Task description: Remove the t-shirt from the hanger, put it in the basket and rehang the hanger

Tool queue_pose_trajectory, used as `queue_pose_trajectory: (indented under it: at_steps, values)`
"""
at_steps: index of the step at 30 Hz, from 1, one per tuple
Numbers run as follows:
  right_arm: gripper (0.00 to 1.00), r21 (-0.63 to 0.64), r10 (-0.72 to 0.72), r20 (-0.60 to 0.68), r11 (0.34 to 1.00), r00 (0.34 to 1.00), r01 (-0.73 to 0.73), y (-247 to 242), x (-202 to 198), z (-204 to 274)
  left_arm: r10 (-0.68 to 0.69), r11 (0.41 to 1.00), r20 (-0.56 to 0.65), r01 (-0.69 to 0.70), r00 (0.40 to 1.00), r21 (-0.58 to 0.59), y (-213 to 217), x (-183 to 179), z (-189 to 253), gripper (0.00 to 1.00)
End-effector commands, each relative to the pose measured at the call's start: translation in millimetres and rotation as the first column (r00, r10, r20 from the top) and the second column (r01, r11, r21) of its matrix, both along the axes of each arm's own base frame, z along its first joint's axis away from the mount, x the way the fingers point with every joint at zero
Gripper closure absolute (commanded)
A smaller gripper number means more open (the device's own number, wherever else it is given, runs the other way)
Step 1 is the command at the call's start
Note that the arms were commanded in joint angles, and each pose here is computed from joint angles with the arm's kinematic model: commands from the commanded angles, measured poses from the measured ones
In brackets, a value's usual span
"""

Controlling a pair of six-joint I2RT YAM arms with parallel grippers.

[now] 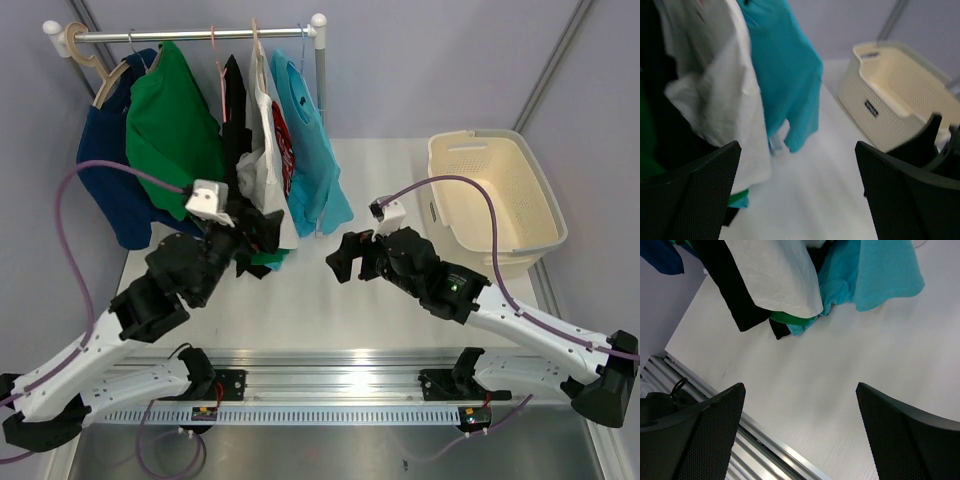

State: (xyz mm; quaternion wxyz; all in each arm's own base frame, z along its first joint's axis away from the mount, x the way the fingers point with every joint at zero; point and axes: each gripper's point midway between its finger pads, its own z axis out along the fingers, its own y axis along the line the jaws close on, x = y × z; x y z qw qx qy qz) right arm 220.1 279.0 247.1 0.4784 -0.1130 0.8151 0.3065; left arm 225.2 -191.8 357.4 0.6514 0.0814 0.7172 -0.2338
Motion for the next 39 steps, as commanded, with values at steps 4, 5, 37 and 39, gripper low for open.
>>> queue_pose_trajectory:
  at_steps: [4,5,37,39]
  values:
    - [0.01,0.030,0.008,0.091,0.999,0.996,-0.011,-3.1,1.2,12.9,0.530,0.827,0.191,-0.553,0.826,0.098,127.1,10.6,90.4,0.01]
    - [0.01,0.036,0.009,0.088,0.999,0.996,-0.012,-3.8,-0.6,14.1,0.560,0.810,0.204,-0.582,0.803,0.070,139.6,5.8,105.0,0.01]
    - [0.01,0.181,0.154,0.074,0.970,0.985,-0.165,5.7,-34.9,29.8,0.689,0.705,0.118,-0.699,0.715,0.119,236.4,111.5,147.8,0.02]
    - [0.01,0.173,0.168,0.060,0.969,0.984,-0.176,9.6,-34.9,26.1,0.687,0.710,0.084,-0.692,0.721,0.133,242.3,117.1,133.8,0.03]
